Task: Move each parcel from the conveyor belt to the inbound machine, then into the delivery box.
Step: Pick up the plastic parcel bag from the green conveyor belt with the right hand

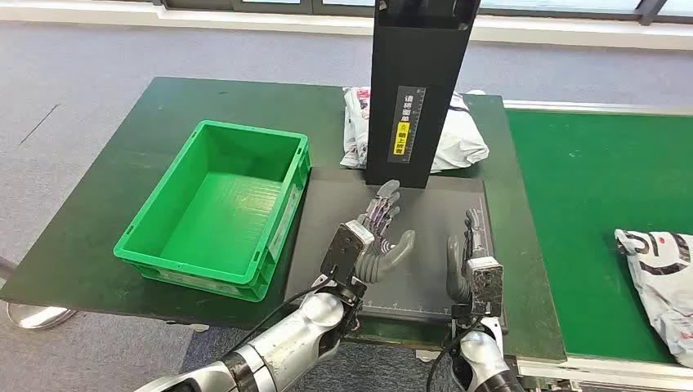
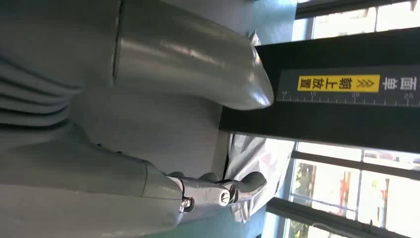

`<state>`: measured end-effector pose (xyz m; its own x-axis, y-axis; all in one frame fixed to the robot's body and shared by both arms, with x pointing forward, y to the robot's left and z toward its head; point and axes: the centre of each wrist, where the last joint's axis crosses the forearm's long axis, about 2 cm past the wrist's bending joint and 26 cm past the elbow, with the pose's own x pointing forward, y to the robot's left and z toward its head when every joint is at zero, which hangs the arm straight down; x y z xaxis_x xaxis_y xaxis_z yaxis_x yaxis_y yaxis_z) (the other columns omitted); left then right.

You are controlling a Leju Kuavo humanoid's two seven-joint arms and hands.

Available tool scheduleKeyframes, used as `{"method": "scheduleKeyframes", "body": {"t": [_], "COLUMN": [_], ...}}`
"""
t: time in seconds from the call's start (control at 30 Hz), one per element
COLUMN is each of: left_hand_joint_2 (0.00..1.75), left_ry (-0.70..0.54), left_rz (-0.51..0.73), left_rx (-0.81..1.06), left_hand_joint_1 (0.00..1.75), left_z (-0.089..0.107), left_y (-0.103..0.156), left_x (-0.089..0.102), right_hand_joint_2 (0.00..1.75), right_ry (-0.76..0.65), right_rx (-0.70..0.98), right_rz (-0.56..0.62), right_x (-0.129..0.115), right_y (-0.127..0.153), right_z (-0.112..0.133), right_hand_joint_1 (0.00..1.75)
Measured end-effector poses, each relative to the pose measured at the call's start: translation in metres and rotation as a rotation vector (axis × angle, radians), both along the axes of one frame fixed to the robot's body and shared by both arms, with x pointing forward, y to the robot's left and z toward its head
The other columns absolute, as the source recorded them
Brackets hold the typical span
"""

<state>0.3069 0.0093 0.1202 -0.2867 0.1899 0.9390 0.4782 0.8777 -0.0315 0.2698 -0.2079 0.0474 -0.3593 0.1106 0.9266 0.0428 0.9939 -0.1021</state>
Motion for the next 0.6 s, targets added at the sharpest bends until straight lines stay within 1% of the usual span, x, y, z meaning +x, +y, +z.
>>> {"method": "scheduleKeyframes", "body": {"t": [0.37, 0.47, 0.53, 0.6], "left_hand_joint_2": [1.75, 1.75, 1.75, 1.75], "left_ry": [0.012, 0.006, -0.042, -0.072], "left_rz": [-0.001, 0.047, 0.093, 0.109], "left_rx": [0.015, 0.079, 0.145, 0.177], "left_hand_joint_1": [0.00, 0.00, 0.00, 0.00], "left_z": [0.000, -0.002, -0.003, -0.003], "left_y": [0.001, 0.007, 0.011, 0.013], "left_x": [0.003, 0.010, 0.014, 0.015], "right_hand_joint_2": [1.75, 1.75, 1.75, 1.75], "right_ry": [0.010, -0.031, -0.051, -0.051], "right_rx": [0.010, -0.065, -0.142, -0.172], "right_rz": [-0.015, -0.097, -0.151, -0.171], "right_x": [0.002, 0.013, 0.019, 0.020], "right_y": [-0.004, -0.014, -0.020, -0.024], "right_z": [0.000, 0.008, 0.011, 0.010], "right_hand_joint_1": [0.00, 0.00, 0.00, 0.00]}}
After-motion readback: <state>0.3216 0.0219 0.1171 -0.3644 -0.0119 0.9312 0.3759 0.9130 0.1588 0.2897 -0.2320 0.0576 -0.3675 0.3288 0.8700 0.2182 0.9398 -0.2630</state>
